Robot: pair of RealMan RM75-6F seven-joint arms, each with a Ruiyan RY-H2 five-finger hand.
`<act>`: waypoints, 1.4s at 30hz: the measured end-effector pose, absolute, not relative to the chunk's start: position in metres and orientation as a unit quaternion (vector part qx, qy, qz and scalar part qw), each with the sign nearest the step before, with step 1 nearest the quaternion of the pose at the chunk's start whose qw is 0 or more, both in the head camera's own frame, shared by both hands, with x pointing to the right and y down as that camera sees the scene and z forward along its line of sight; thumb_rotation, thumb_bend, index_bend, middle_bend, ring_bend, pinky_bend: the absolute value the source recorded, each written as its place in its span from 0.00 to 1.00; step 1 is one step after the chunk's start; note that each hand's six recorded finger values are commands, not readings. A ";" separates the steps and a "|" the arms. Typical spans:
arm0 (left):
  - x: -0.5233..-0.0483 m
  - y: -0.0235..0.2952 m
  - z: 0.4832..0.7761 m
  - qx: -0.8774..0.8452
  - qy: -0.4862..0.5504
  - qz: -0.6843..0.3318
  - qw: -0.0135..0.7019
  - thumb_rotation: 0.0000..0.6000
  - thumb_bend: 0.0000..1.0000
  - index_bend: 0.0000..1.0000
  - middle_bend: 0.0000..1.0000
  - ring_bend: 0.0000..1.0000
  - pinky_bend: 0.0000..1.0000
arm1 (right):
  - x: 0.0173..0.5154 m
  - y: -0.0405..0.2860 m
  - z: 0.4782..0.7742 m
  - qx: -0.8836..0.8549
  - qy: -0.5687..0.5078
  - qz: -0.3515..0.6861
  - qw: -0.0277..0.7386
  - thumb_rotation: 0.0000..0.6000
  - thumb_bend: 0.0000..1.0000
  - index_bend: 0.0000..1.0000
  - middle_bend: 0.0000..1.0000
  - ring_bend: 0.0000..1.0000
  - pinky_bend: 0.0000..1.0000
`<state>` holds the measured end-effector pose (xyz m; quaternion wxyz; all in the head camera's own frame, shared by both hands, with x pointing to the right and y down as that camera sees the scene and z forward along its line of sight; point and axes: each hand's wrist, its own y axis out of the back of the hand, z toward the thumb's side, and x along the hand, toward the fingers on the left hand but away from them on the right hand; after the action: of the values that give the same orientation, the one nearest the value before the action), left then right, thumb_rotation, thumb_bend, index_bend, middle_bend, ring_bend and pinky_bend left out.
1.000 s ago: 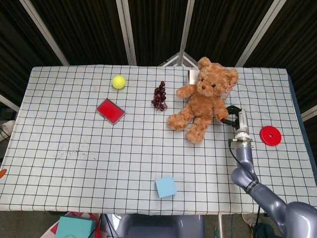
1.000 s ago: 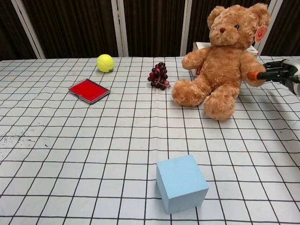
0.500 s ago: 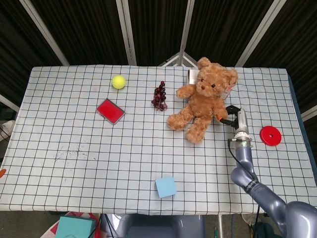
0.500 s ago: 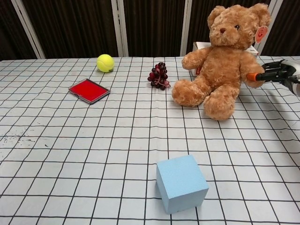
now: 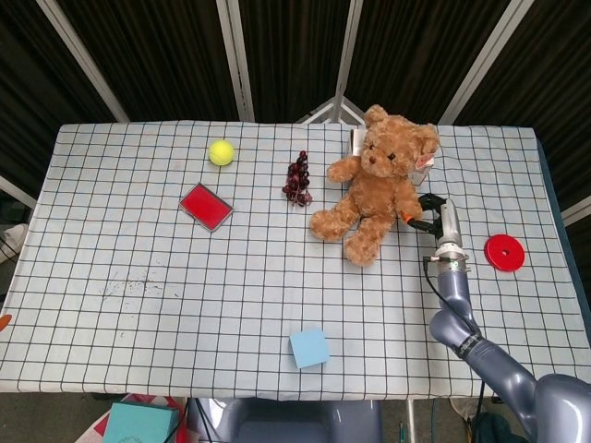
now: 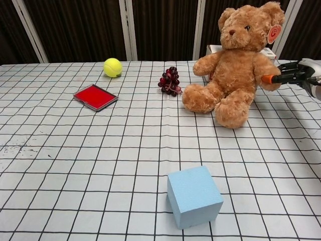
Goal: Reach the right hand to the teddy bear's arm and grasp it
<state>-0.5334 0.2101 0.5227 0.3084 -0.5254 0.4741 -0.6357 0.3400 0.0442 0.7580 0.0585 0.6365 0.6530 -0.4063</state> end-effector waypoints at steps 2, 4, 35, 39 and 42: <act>-0.534 0.210 0.522 -0.525 0.475 -0.635 0.308 1.00 0.20 0.25 0.09 0.02 0.19 | 0.342 0.048 0.761 0.634 0.652 -0.411 0.064 1.00 0.34 0.61 0.53 0.43 0.02; -0.534 0.211 0.521 -0.525 0.476 -0.635 0.308 1.00 0.20 0.25 0.09 0.02 0.19 | 0.344 0.051 0.763 0.632 0.652 -0.413 0.068 1.00 0.34 0.61 0.53 0.43 0.02; -0.535 0.211 0.521 -0.524 0.479 -0.634 0.307 1.00 0.20 0.25 0.09 0.02 0.19 | 0.341 0.045 0.751 0.642 0.656 -0.393 0.062 1.00 0.34 0.00 0.08 0.14 0.00; -0.536 0.211 0.520 -0.524 0.480 -0.633 0.307 1.00 0.20 0.25 0.09 0.02 0.19 | 0.350 0.045 0.744 0.643 0.660 -0.385 0.060 1.00 0.34 0.00 0.07 0.12 0.00; -0.536 0.211 0.521 -0.526 0.478 -0.633 0.306 1.00 0.20 0.25 0.09 0.02 0.19 | 0.357 0.046 0.738 0.646 0.657 -0.385 0.054 1.00 0.34 0.00 0.07 0.11 0.00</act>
<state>-0.5356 0.2105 0.5210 0.3063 -0.5257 0.4781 -0.6335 0.3569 0.0463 0.7375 0.0542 0.6457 0.6571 -0.3852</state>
